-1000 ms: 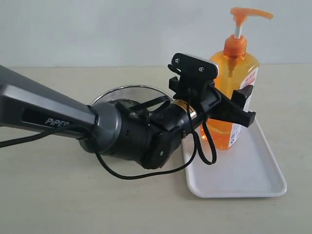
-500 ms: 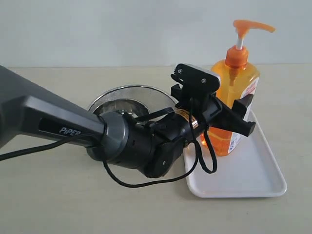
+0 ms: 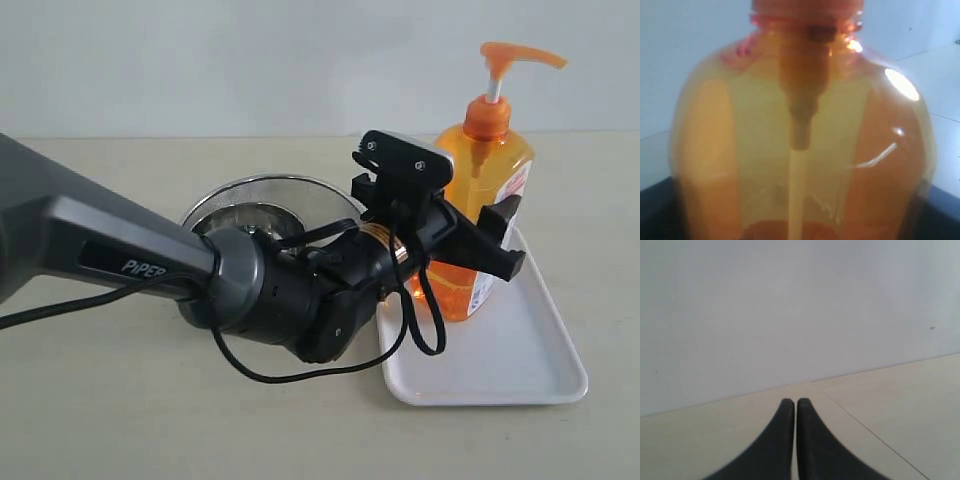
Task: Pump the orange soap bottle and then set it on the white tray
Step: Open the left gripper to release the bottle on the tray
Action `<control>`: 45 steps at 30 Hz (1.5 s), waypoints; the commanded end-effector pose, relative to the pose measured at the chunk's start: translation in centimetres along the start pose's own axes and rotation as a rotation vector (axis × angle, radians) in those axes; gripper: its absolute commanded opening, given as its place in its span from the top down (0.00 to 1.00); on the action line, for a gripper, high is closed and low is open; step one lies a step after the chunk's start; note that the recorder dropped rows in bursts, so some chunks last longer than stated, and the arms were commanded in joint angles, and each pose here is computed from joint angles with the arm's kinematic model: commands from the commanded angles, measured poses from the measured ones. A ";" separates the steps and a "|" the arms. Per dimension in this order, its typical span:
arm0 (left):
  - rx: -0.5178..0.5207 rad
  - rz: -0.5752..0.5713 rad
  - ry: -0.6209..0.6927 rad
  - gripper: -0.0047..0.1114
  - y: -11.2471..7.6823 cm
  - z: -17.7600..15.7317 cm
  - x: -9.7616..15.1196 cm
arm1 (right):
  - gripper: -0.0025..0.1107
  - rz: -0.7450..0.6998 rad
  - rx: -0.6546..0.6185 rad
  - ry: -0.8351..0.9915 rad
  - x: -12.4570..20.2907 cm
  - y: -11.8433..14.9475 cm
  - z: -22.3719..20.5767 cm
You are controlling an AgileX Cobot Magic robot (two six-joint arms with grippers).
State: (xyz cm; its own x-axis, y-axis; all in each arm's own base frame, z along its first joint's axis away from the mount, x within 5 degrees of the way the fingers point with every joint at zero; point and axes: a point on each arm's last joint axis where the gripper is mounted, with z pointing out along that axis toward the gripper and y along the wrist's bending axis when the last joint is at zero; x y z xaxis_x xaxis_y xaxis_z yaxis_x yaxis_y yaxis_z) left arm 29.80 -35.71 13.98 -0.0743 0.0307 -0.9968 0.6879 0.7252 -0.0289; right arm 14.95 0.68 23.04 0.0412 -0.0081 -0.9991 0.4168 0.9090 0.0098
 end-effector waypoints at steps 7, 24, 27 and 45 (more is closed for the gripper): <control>0.005 -0.001 -0.038 0.24 -0.3 0.1 -1.4 | 0.98 0.004 0.004 -0.014 -0.2 0.0 0.0; 0.006 -0.012 0.015 0.17 -0.3 0.1 -0.9 | 0.98 0.019 0.003 -0.015 -0.2 0.0 0.0; 0.015 -0.004 0.027 0.17 -0.4 0.1 -0.8 | 0.98 0.029 0.003 -0.015 -0.2 0.0 0.0; 0.041 -0.044 0.066 0.17 -0.6 -0.2 -1.8 | 0.98 0.033 0.003 -0.015 -0.2 0.0 0.0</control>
State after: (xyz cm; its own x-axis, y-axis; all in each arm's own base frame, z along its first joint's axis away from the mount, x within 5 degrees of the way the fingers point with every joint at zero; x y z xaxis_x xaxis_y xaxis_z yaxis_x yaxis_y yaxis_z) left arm 29.59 -35.86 15.11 -0.1287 0.0404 -0.9909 0.7033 0.7082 -0.0625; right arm 14.96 0.70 23.05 0.0533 0.0154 -0.9985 0.4142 0.9095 0.0361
